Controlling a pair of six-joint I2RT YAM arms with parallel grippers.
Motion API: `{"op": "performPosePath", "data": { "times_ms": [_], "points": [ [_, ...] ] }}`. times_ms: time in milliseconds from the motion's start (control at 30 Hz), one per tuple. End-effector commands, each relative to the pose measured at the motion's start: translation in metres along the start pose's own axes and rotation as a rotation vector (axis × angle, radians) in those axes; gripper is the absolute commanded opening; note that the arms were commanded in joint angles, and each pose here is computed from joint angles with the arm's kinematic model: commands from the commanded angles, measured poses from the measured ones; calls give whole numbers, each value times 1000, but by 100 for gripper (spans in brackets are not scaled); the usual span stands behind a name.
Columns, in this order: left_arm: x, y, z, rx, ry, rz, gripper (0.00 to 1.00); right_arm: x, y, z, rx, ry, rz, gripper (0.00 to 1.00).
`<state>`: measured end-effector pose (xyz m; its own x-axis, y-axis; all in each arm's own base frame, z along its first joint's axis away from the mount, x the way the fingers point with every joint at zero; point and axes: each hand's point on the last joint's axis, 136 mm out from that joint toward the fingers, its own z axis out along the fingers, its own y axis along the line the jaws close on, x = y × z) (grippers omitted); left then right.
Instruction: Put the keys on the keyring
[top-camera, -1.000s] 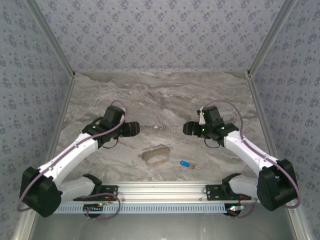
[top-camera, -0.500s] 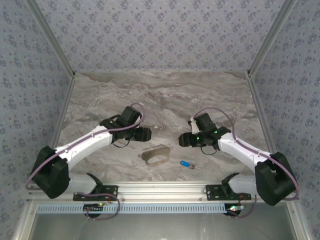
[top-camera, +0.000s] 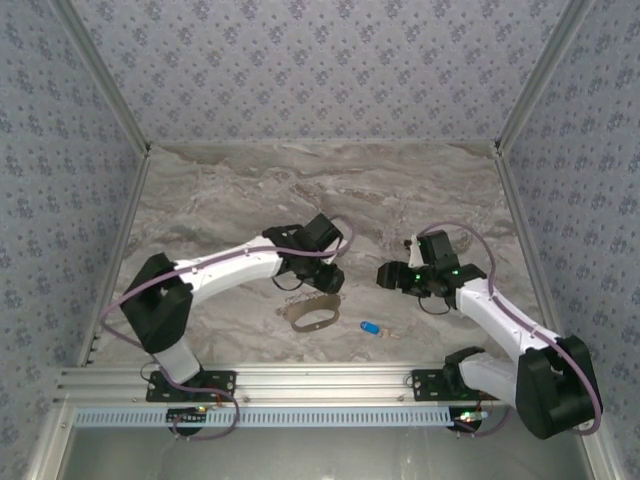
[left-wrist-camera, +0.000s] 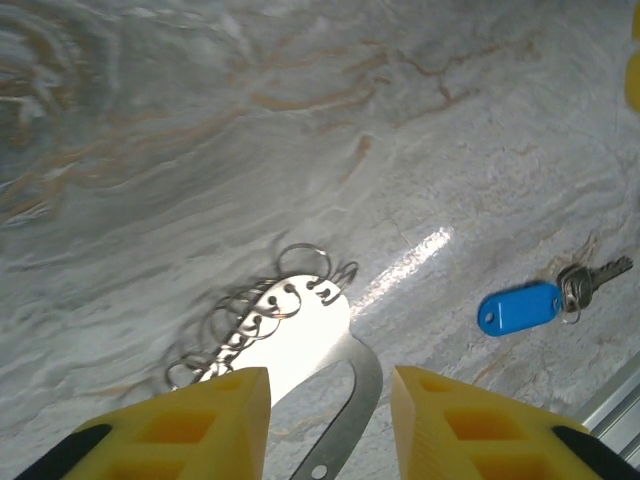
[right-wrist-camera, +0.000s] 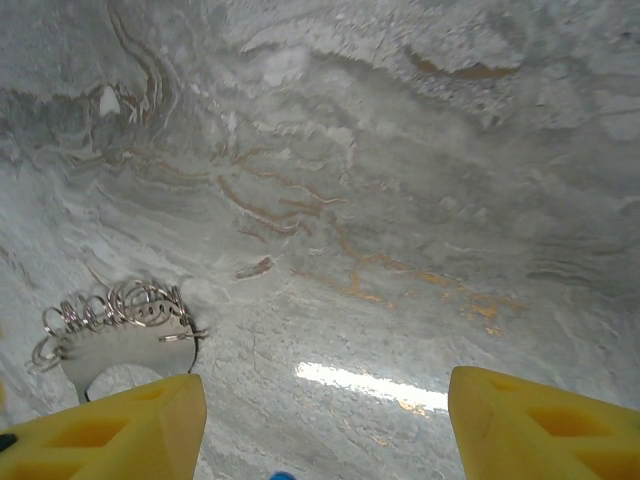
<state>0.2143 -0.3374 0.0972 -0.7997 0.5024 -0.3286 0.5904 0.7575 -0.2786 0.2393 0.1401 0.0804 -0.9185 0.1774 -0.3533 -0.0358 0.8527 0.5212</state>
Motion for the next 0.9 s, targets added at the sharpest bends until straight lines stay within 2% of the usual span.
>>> {"op": "performPosePath", "data": {
  "times_ms": [0, 333, 867],
  "points": [
    [6, -2, 6, -44, 52, 51, 34, 7, -5, -4, -12, 12, 54, 68],
    [7, -7, 32, -74, 91, 86, 29, 11, -13, -9, -6, -4, 87, 68],
    [9, -7, 49, -82, 120, 99, 26, 12, -19, -8, -3, -15, 106, 68]
  ]
}}
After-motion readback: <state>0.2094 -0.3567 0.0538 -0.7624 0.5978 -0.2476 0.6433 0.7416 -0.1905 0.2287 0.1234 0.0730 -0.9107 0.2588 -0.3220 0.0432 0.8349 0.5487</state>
